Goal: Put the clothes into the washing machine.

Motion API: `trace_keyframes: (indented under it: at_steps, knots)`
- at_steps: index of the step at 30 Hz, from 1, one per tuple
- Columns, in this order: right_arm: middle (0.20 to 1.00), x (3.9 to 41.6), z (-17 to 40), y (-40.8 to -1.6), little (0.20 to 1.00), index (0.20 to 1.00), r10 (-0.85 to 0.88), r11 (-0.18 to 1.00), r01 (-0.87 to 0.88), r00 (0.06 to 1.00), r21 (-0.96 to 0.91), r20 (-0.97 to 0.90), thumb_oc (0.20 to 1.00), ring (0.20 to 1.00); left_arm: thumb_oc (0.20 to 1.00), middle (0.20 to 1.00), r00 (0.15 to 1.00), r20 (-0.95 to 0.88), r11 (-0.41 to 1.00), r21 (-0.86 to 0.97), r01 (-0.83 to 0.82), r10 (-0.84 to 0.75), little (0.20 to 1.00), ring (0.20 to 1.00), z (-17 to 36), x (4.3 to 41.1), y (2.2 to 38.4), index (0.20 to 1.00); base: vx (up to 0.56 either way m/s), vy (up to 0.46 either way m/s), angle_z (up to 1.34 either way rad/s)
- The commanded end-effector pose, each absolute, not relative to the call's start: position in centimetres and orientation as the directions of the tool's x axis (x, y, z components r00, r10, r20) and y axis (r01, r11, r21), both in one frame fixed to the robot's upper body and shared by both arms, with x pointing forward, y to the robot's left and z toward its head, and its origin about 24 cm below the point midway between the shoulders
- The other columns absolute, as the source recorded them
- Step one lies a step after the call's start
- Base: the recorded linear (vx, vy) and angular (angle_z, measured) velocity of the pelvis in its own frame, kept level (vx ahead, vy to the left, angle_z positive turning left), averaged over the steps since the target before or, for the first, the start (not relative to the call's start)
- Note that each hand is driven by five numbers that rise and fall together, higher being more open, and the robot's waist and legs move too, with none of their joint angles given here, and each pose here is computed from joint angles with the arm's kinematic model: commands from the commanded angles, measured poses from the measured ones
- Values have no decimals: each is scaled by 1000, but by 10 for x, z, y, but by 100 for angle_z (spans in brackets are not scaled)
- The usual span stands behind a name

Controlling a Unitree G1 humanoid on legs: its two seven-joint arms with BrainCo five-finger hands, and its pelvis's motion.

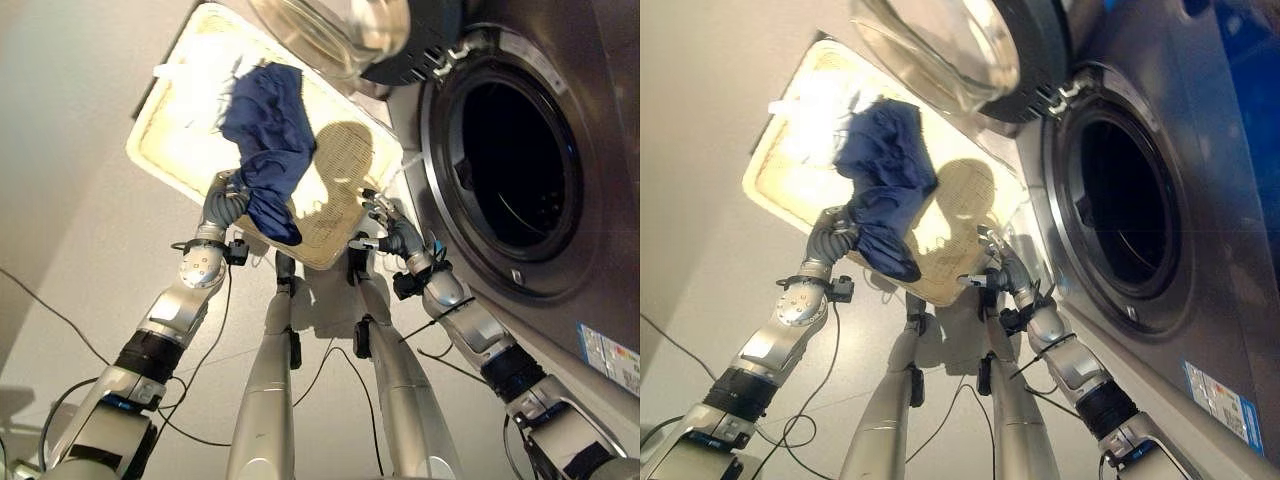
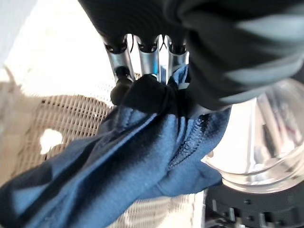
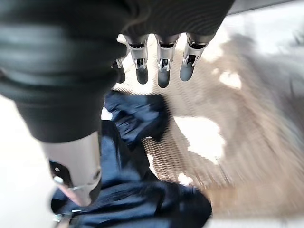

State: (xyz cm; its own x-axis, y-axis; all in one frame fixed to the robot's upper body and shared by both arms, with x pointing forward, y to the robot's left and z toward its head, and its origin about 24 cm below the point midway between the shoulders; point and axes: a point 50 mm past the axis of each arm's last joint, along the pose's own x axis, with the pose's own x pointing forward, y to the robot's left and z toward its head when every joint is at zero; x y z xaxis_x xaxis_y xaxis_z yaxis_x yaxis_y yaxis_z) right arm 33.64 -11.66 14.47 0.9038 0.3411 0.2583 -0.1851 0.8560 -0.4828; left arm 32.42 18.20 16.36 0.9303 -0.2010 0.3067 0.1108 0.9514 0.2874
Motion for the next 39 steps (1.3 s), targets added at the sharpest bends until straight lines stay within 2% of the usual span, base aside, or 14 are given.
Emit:
trace_keyframes:
  at_steps: [1, 5, 9, 10, 11, 17, 18, 22, 25, 29, 33, 36, 37, 39]
  knots:
    - [1000, 338, 170, -120, 1000, 1000, 346, 808, -100, 878, -580, 331, 1000, 1000, 200, 200, 792, 432, 900, 258, 350, -432, 200, 200, 193, 309, 151, 200, -35, -13, 9]
    - [1000, 344, 174, -122, 1000, 1000, 338, 812, -115, 892, -571, 300, 1000, 1000, 200, 200, 682, 443, 810, 242, 534, -582, 200, 200, 200, 297, 128, 200, -30, -5, 9]
    - [1000, 349, 174, -120, 1000, 1000, 332, 738, -61, 900, -672, 283, 1000, 1000, 200, 200, 486, 472, 632, 220, 743, -736, 200, 200, 210, 280, 99, 200, -26, 25, 6]
    - [1000, 350, 174, -120, 1000, 1000, 333, 728, -55, 900, -683, 282, 1000, 1000, 200, 200, 468, 474, 614, 219, 758, -746, 200, 200, 211, 279, 97, 200, -25, 35, 0]
    - [1000, 351, 175, -119, 1000, 1000, 323, 674, -4, 901, -739, 290, 1000, 1000, 200, 200, 416, 475, 557, 206, 804, -776, 200, 200, 213, 275, 92, 200, 0, 0, 0]
    - [1000, 356, 183, -118, 1000, 1000, 321, 469, 160, 885, -869, 336, 1000, 1000, 200, 200, 283, 487, 398, 149, 905, -826, 200, 200, 220, 265, 76, 200, -22, 20, -6]
    - [1000, 359, 190, -117, 1000, 1000, 325, 361, 232, 877, -903, 355, 1000, 1000, 200, 200, 213, 497, 313, 125, 941, -841, 200, 200, 223, 260, 71, 200, -26, 19, -5]
    - [1000, 361, 197, -111, 1000, 1000, 378, 165, 284, 866, -944, 327, 1000, 1000, 200, 200, 90, 542, 157, 78, 985, -835, 200, 200, 229, 250, 65, 200, -18, 27, -5]
    - [1000, 362, 201, -105, 1000, 1000, 424, 108, 287, 852, -952, 305, 1000, 1000, 200, 200, 12, 564, 44, 42, 998, -826, 200, 200, 231, 245, 62, 200, 0, 0, 0]
    - [1000, 359, 205, -96, 1000, 1000, 476, 153, 291, 816, -945, 328, 1000, 1000, 200, 200, -47, 582, -84, -37, 996, -812, 200, 200, 229, 240, 60, 200, 0, 0, 0]
    - [1000, 353, 213, -76, 1000, 1000, 547, 258, 241, 762, -936, 347, 1000, 1000, 200, 200, -103, 612, -241, -148, 959, -784, 200, 200, 224, 235, 53, 200, 0, -6, 2]
    - [1000, 349, 211, -59, 1000, 1000, 602, 292, 131, 745, -948, 288, 1000, 1000, 200, 200, -106, 637, -305, -211, 929, -763, 200, 200, 221, 235, 46, 200, 0, 0, 0]
    - [1000, 348, 203, -51, 1000, 1000, 635, 280, 15, 747, -960, 197, 1000, 1000, 200, 200, -127, 666, -353, -217, 910, -735, 200, 200, 222, 235, 43, 200, 0, 0, 0]
    - [1000, 347, 197, -47, 1000, 1000, 651, 276, -70, 747, -958, 133, 1000, 1000, 200, 200, -136, 686, -374, -211, 903, -715, 200, 200, 223, 235, 44, 200, 3, 17, -2]
